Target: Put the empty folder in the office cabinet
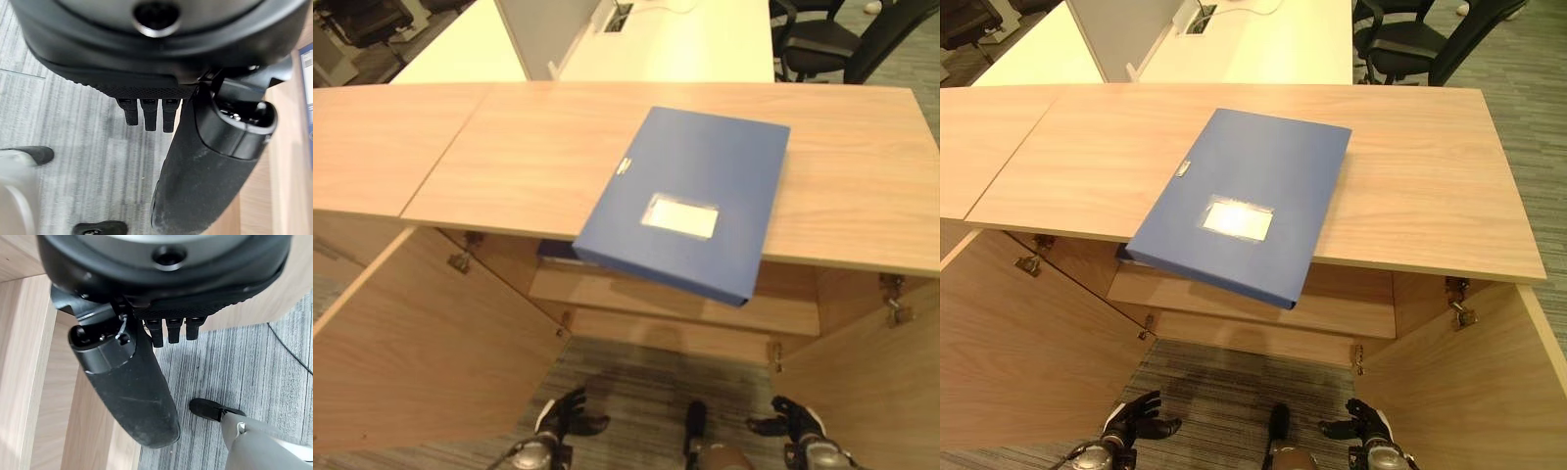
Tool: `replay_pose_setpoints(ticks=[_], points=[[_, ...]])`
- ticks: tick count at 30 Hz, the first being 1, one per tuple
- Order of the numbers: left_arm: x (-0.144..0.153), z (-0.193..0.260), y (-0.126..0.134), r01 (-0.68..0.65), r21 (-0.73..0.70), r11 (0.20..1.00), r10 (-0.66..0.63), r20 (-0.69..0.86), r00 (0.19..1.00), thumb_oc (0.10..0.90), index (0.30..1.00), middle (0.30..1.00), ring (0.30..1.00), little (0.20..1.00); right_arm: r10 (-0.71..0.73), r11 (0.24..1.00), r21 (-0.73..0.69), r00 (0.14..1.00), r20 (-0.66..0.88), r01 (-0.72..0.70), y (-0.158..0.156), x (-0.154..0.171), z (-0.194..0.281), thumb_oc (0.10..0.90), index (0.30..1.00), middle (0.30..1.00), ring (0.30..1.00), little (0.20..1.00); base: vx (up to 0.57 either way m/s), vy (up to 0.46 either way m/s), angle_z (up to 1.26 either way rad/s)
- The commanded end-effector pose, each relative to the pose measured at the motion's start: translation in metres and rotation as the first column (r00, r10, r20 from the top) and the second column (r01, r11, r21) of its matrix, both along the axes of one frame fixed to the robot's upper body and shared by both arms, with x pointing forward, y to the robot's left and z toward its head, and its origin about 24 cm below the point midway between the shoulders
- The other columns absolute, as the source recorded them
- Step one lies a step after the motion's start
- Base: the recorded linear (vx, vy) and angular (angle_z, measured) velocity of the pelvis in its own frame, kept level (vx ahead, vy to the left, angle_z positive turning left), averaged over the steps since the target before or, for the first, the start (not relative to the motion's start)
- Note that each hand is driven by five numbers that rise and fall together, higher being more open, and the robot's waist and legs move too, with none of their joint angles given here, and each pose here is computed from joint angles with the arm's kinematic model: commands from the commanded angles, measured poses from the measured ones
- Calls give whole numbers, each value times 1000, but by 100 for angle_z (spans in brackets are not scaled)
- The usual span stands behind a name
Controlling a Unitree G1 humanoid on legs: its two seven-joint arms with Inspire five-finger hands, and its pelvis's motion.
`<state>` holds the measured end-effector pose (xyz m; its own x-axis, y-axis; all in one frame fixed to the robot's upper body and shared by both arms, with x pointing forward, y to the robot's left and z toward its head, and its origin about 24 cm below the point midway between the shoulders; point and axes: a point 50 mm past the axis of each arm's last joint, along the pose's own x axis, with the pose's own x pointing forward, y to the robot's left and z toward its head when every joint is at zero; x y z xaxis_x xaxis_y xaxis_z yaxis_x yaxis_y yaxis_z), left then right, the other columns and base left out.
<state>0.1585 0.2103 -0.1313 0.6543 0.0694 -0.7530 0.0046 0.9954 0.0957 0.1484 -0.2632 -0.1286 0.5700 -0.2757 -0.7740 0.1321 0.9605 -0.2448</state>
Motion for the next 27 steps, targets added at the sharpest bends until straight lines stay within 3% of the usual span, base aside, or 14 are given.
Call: replay_pose_setpoints(ticks=[1, 8, 20, 27], points=[[26, 19, 13, 15, 51, 999, -21, 119, 993, 800, 900, 900, 900, 900, 1, 1000, -22, 997, 71, 1, -7, 13, 10, 800, 900, 900, 900, 900, 118, -105, -12], [26, 16, 7, 22, 35, 999, -26, 111, 994, 800, 900, 900, 900, 900, -31, 999, -35, 995, 98, 35, -14, 21, 15, 800, 900, 900, 900, 900, 145, 27, -4], [12, 12, 15, 53, 72, 996, -58, 67, 996, 800, 900, 900, 900, 900, 93, 996, 8, 995, 32, -93, 17, 11, 1, 800, 900, 900, 900, 900, 36, 110, -21], [19, 18, 26, 44, 108, 993, -53, 84, 995, 800, 900, 900, 900, 900, 104, 993, 43, 991, 86, -108, 32, 26, 5, 800, 900, 900, 900, 900, -109, 109, -22]])
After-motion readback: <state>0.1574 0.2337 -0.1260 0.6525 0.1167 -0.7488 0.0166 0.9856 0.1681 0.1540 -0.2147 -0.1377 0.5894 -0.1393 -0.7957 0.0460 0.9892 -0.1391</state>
